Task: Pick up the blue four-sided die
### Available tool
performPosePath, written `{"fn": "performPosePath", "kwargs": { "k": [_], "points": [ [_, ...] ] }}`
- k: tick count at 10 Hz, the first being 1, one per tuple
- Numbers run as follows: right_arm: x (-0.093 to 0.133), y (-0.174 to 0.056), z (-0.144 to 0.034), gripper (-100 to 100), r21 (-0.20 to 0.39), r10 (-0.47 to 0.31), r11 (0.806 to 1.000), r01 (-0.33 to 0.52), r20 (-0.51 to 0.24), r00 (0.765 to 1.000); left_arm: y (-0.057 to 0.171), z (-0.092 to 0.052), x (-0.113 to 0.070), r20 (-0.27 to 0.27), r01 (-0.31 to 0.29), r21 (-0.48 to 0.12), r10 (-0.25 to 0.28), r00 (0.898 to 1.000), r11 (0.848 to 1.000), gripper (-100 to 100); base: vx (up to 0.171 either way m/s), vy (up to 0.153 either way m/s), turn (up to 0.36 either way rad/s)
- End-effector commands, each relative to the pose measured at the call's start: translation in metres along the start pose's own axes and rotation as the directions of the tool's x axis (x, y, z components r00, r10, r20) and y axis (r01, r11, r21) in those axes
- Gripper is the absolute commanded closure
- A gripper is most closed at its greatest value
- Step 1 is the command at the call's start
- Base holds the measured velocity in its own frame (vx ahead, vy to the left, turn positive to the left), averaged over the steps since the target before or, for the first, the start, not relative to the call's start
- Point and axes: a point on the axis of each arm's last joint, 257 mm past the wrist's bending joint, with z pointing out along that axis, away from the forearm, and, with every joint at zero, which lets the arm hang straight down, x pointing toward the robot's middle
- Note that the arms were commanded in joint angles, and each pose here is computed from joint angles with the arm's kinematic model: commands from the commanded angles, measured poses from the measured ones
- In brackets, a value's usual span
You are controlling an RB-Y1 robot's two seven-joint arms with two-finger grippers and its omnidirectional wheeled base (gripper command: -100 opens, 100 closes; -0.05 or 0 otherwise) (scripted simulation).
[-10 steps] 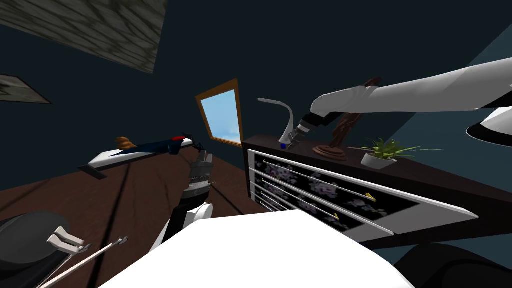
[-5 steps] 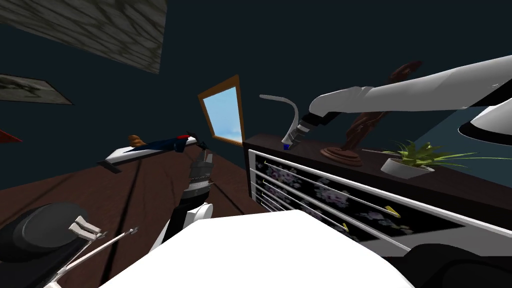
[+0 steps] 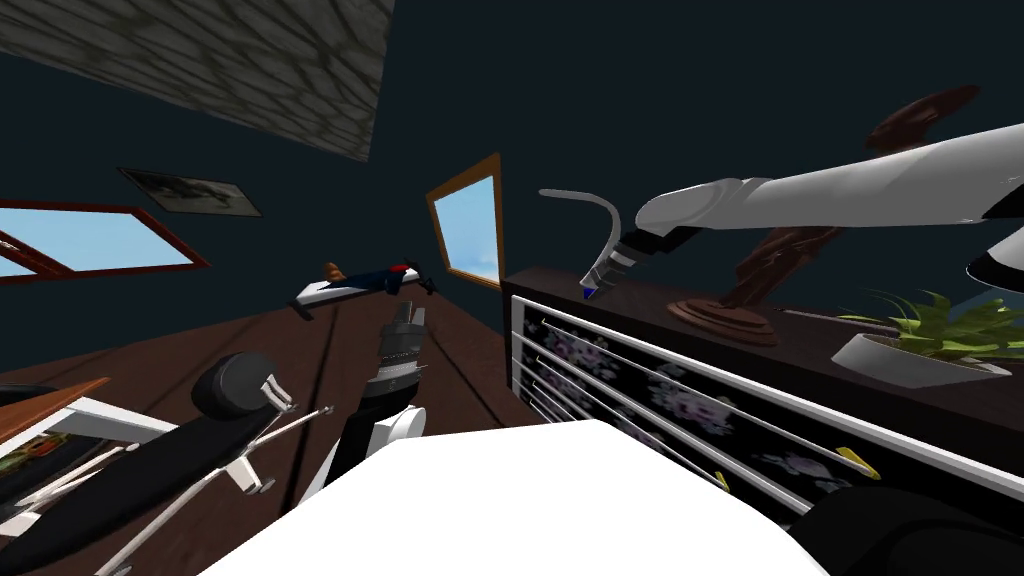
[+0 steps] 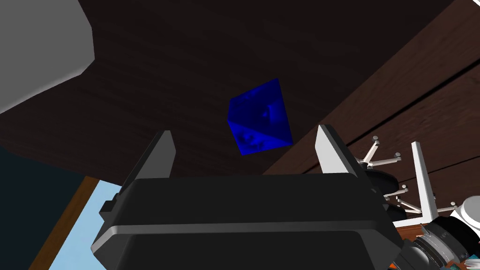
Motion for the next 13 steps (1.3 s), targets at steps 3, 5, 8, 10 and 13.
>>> {"fn": "performPosePath", "kwargs": {
  "k": [3,5,8,10,13],
  "points": [
    [0.038,-0.014,-0.017,-100,0.023,0.077,0.997,-0.077,0.014,0.997,0.000,0.000,0.000,0.000,0.000,0.000,0.000,1.000,1.000,0,-0.047,0.009,0.133],
    [0.066,-0.016,-0.015,-100,0.028,0.129,0.991,-0.128,-0.026,0.991,0.000,0.000,0.000,0.000,0.000,0.000,0.000,1.000,1.000,0,-0.069,0.022,0.228],
    [0.099,-0.023,-0.028,-100,0.051,0.187,0.981,-0.186,-0.012,0.982,0.000,0.000,0.000,0.000,0.000,0.000,0.000,1.000,1.000,0,-0.053,0.020,0.228],
    [0.121,-0.018,-0.024,-100,0.045,0.225,0.974,-0.223,-0.050,0.973,0.000,0.000,0.000,0.000,0.000,0.000,0.000,1.000,1.000,0,-0.029,0.014,0.019],
    [0.158,-0.022,-0.040,-100,0.081,0.286,0.956,-0.282,-0.039,0.957,0.000,0.000,0.000,0.000,0.000,0.000,0.000,1.000,1.000,0,-0.070,0.031,0.290]
  ]
}}
